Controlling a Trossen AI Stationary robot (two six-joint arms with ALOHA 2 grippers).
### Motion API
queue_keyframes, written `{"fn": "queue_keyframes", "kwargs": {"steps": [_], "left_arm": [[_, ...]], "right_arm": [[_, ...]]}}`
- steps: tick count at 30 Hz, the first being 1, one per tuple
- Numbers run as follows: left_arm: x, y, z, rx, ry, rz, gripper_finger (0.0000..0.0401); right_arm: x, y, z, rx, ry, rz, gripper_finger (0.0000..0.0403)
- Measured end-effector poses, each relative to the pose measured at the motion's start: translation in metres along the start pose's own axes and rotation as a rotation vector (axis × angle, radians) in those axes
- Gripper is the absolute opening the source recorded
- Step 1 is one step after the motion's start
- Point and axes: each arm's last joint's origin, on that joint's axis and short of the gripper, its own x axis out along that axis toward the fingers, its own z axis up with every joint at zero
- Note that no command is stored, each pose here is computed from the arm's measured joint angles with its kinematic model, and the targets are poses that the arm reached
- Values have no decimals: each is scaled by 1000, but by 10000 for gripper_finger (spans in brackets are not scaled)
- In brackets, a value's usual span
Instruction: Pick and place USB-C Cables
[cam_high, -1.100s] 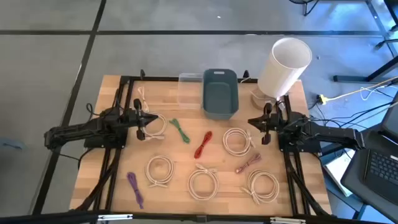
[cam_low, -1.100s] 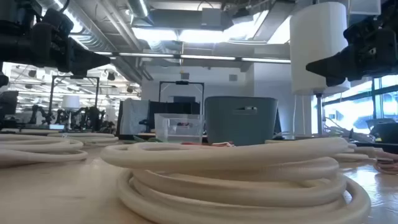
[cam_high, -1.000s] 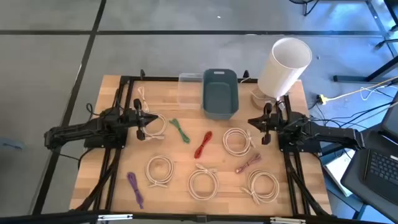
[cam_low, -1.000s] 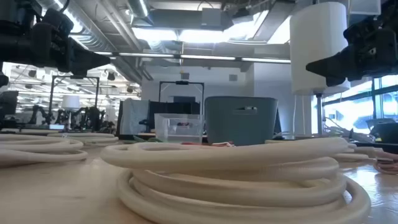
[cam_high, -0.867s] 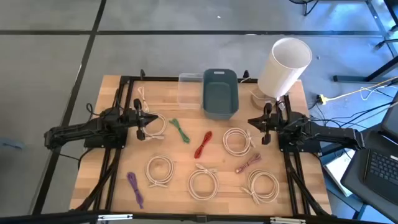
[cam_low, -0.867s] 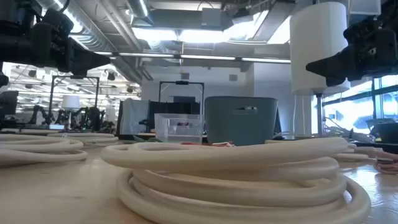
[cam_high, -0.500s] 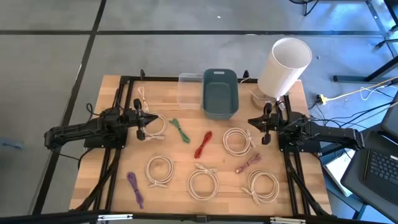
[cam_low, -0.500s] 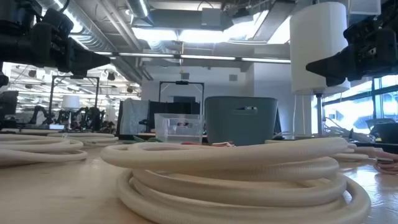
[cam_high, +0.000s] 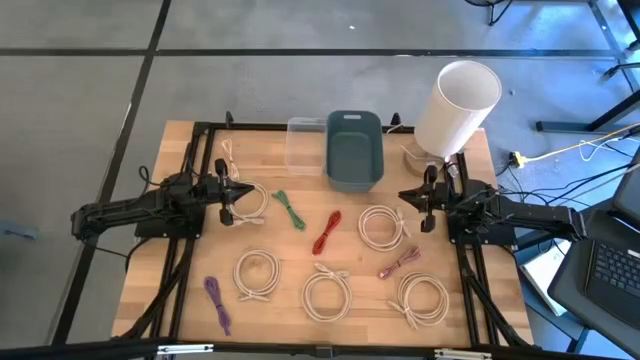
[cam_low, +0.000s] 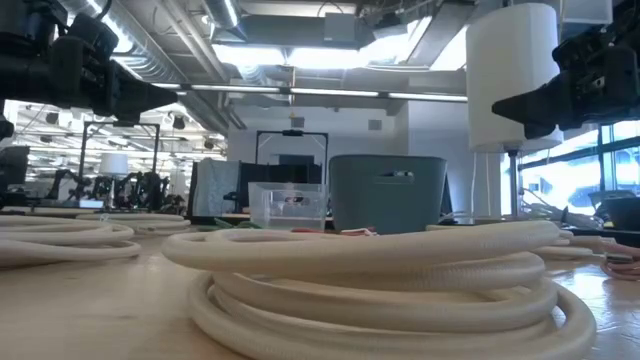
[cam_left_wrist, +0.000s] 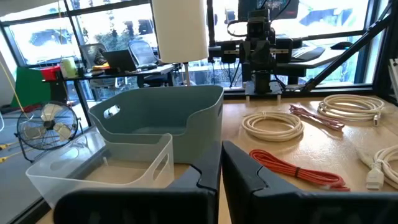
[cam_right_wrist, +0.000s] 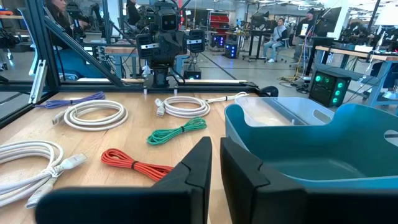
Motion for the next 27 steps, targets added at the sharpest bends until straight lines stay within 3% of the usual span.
{"fn": "queue_keyframes", "kwargs": {"steps": [27], "left_arm": [[0, 0, 2, 34, -20, 3, 7]], "right_arm": [[0, 0, 0, 0, 0, 0, 37]]}}
